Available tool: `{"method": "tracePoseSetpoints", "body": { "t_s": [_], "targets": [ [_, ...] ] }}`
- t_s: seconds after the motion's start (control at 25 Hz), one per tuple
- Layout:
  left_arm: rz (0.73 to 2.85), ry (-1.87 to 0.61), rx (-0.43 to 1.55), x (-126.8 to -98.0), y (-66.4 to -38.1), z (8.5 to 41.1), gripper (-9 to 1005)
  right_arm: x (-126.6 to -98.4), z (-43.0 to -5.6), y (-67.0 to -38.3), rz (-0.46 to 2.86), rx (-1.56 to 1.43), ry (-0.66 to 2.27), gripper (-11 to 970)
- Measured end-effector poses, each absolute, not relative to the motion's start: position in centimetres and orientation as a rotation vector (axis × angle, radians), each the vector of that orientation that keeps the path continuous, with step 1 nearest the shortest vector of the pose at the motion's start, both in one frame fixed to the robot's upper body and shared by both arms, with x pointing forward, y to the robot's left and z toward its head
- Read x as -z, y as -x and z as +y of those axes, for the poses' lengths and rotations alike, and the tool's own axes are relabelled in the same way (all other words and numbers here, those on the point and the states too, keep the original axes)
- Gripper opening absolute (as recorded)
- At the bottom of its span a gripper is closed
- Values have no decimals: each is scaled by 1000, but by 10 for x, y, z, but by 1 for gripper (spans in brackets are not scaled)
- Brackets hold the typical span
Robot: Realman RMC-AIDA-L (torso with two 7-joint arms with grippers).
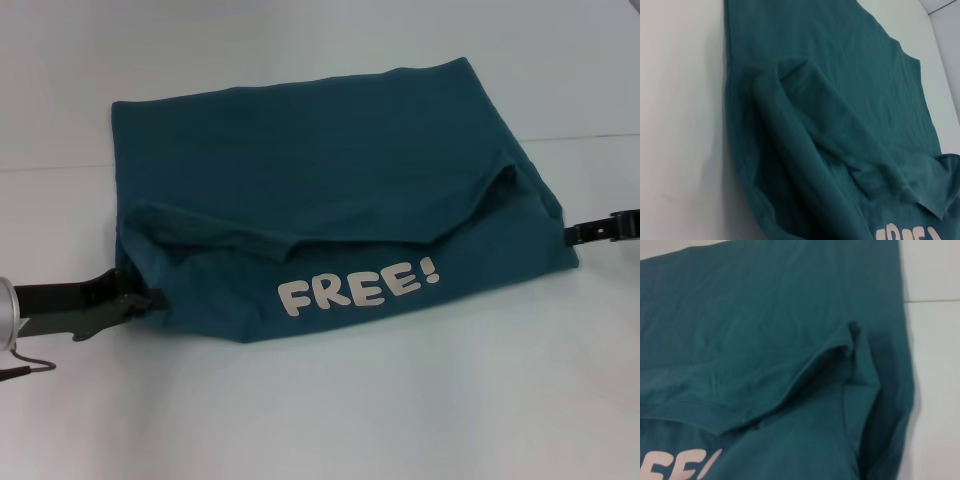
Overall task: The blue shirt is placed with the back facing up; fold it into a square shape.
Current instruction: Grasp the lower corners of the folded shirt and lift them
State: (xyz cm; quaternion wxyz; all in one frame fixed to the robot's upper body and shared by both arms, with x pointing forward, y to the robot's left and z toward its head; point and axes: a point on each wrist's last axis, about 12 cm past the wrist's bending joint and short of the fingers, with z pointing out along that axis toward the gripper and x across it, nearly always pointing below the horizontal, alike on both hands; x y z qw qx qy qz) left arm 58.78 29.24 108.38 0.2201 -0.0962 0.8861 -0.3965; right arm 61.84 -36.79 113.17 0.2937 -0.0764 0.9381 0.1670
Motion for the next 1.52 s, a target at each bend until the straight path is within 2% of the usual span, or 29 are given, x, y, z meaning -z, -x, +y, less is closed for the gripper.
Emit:
{"method": "tracePoseSetpoints", "body": {
  "t_s": [0.36,1.0,1.08,1.52],
  "targets": [
    [2445,272,1111,-1082,-586,290,26,-1113,-350,-628,2496,-402,221,822],
    [2440,278,1115,-1083,-586,291,26,-1108,-337,-633,2501,-435,211,703],
    [2440,279,1114,-1083,-586,291,26,-1108,-337,-633,2505,-433,214,506],
    [2453,269,1115,-1083,-585,292,26,-1111,-339,-630,2526,-456,226,257]
  ]
}}
